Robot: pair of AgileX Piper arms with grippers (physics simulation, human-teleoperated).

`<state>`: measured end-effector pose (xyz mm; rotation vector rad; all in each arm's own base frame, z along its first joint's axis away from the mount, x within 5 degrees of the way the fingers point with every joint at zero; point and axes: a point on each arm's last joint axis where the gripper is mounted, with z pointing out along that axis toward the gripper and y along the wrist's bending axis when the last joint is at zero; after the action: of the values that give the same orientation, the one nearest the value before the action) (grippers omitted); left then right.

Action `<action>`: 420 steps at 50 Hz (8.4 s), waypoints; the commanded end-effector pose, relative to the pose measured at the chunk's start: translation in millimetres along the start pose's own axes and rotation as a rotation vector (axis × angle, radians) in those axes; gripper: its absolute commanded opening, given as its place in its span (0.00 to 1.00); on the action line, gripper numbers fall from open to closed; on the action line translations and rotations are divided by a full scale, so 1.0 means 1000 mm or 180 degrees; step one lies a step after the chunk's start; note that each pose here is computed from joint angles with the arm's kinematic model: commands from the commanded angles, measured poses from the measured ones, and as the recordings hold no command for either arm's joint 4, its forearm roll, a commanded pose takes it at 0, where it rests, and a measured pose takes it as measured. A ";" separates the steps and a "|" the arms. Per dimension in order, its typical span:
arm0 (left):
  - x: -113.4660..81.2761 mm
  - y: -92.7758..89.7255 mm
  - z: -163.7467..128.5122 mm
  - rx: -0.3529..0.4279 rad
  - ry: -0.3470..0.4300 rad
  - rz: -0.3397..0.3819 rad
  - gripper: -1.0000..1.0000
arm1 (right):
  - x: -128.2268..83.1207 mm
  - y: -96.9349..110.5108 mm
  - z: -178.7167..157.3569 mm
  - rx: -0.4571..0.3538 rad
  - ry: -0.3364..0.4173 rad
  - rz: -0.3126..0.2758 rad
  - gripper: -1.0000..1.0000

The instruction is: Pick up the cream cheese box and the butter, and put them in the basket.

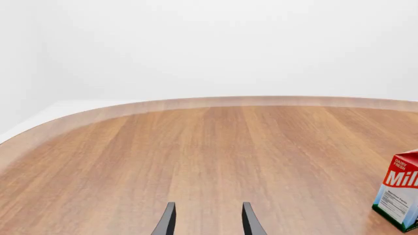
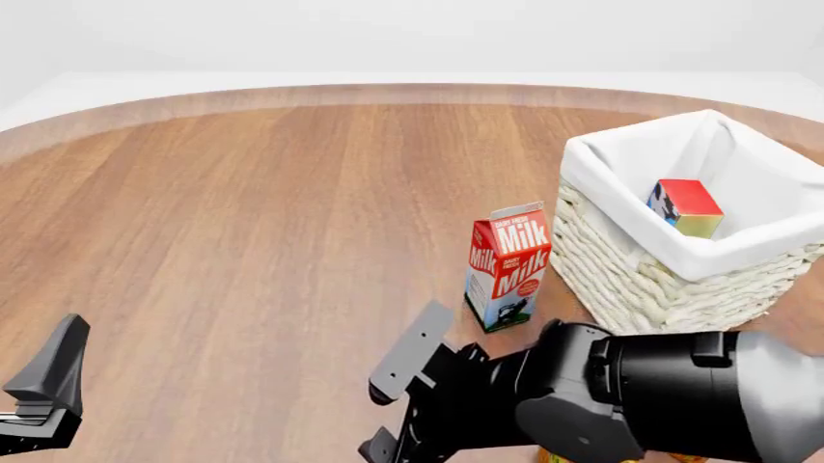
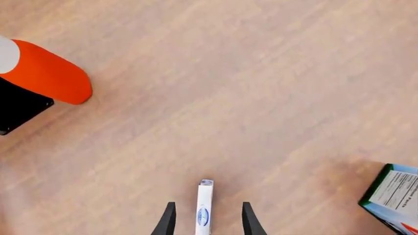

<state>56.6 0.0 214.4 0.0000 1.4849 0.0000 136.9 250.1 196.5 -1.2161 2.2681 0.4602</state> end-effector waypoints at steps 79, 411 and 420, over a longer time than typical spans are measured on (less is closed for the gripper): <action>0.000 0.000 0.000 0.0000 0.0000 0.0000 1.00 | 0.022 0.001 0.034 -0.0003 0.0158 0.0106 1.00; 0.000 0.000 0.000 0.0000 0.0000 0.0000 1.00 | 0.006 -0.161 -0.294 0.2608 -0.2365 0.1883 0.00; 0.000 0.000 0.000 0.0000 0.0000 0.0000 1.00 | 0.005 -0.165 -0.295 0.2640 -0.2341 0.1904 0.00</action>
<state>56.6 0.0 214.4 0.0000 1.4849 0.0000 186.2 7.1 420.3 0.0540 1.7937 0.0976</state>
